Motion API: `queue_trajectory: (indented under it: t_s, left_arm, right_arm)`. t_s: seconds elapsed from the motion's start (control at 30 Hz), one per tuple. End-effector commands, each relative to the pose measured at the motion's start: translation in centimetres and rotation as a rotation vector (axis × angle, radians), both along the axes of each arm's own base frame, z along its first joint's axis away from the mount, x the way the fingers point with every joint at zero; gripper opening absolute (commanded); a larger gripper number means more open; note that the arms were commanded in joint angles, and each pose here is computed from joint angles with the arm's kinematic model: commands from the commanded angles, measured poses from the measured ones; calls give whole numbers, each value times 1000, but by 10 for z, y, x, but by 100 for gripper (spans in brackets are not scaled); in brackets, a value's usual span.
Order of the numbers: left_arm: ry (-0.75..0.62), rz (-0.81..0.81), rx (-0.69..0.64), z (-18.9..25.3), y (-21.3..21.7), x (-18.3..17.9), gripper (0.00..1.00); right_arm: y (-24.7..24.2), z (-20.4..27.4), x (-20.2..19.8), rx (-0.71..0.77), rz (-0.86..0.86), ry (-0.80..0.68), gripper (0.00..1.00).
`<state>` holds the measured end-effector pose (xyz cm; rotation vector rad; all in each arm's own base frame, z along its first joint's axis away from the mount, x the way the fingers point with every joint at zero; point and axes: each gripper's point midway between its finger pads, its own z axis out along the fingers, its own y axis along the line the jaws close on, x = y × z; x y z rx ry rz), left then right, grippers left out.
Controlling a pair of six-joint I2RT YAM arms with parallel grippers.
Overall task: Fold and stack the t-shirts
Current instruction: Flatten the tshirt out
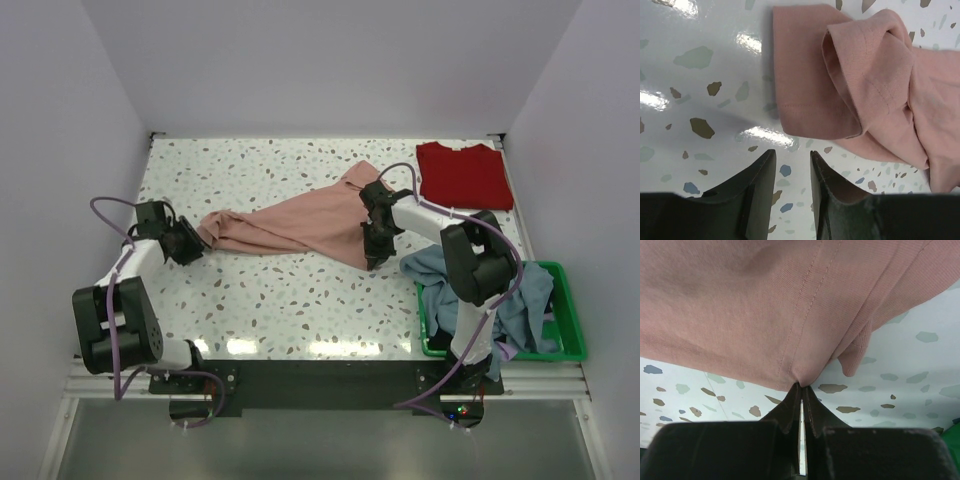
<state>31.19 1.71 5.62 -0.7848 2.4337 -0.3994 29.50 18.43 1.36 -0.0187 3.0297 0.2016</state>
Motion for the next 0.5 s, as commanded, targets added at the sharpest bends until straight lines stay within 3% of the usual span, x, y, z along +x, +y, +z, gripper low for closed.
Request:
queue_trajectory:
  t_s: [0.0,0.47]
  left_arm:
    - [-102,24,-53,6,-3,24,38]
    - [-67,66,-24,-11,11,42,39]
  right_arm:
    - [-7,-3,-5,-19,8,10,0]
    - [-10,0,-6,-29,-1,9,0]
